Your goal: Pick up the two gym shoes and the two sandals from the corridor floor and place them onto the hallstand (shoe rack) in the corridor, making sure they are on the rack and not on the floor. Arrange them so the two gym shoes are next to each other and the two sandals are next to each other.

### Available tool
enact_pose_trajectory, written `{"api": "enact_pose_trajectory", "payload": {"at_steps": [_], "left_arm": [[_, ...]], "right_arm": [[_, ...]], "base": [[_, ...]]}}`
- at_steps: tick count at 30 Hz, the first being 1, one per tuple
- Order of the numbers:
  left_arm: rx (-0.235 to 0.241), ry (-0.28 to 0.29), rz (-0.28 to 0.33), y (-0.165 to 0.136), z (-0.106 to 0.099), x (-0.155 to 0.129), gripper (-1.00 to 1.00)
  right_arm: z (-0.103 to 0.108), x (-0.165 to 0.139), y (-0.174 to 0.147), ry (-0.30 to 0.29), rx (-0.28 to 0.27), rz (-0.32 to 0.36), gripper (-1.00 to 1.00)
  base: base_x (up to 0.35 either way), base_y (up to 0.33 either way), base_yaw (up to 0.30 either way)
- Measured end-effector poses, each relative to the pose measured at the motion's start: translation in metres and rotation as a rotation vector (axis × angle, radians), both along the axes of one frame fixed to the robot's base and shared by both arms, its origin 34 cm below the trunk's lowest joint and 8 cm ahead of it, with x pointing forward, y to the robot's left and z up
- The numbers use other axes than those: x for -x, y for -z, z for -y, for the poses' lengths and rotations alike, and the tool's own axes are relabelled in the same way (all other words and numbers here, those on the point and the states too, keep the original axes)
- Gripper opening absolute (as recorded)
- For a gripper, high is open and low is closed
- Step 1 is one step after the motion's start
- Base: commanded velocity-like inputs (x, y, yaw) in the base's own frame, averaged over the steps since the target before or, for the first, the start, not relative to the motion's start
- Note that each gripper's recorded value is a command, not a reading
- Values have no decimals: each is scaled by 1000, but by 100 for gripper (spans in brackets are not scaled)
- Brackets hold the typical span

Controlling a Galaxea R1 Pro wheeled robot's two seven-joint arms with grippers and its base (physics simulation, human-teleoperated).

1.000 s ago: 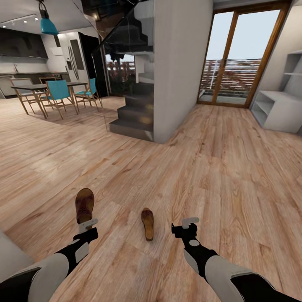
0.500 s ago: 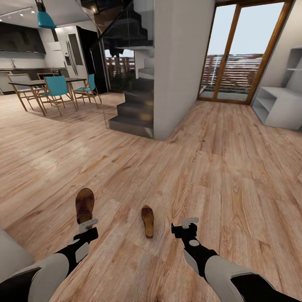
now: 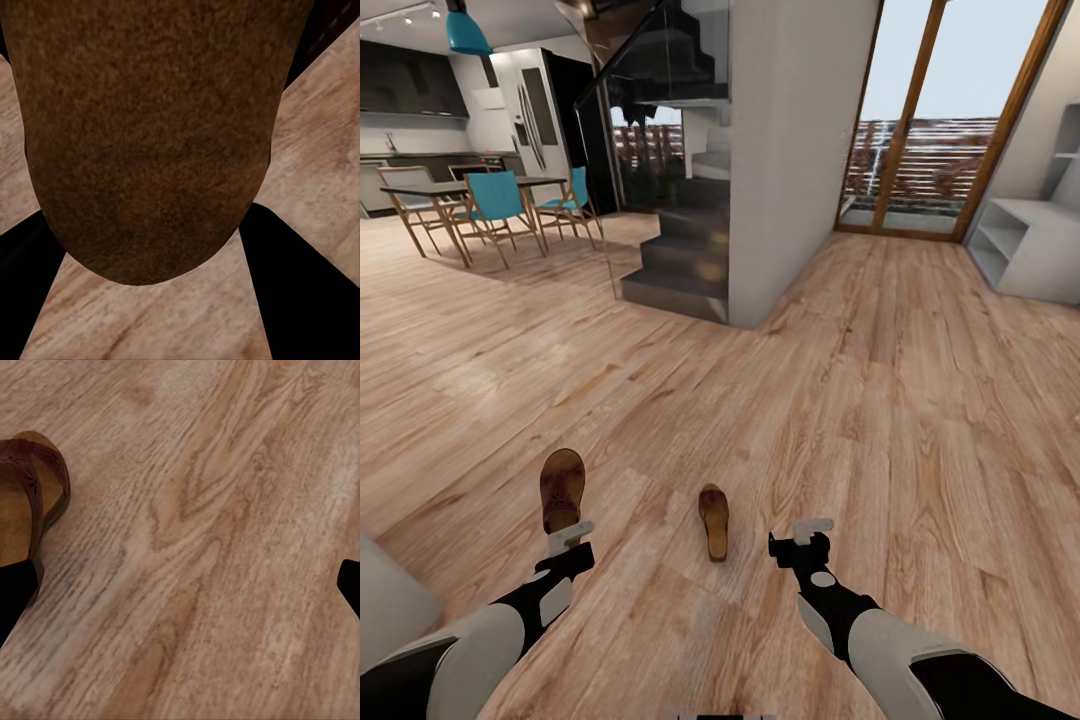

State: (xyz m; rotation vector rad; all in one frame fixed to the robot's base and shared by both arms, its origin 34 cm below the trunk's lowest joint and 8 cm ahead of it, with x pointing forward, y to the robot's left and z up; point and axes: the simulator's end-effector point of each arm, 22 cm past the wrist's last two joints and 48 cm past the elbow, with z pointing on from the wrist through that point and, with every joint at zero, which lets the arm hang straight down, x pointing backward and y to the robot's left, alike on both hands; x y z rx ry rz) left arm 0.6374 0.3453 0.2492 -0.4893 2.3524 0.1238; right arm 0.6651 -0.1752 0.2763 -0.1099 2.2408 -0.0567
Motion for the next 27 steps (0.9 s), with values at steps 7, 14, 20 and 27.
{"api": "enact_pose_trajectory", "payload": {"at_steps": [7, 14, 20, 27], "left_arm": [[0, 0, -2, 1, 0, 0, -100], [0, 0, -2, 1, 0, 0, -100], [-1, -1, -2, 1, 0, 0, -100], [-1, 0, -2, 1, 0, 0, -100]], "right_arm": [[0, 0, 1, 0, 0, -1, 100], [0, 0, 1, 0, 0, 0, 100], [0, 0, 1, 0, 0, 0, 100], [0, 0, 1, 0, -1, 0, 100]], "base": [[0, 0, 5], [316, 0, 0], [122, 0, 0], [184, 0, 0]]}}
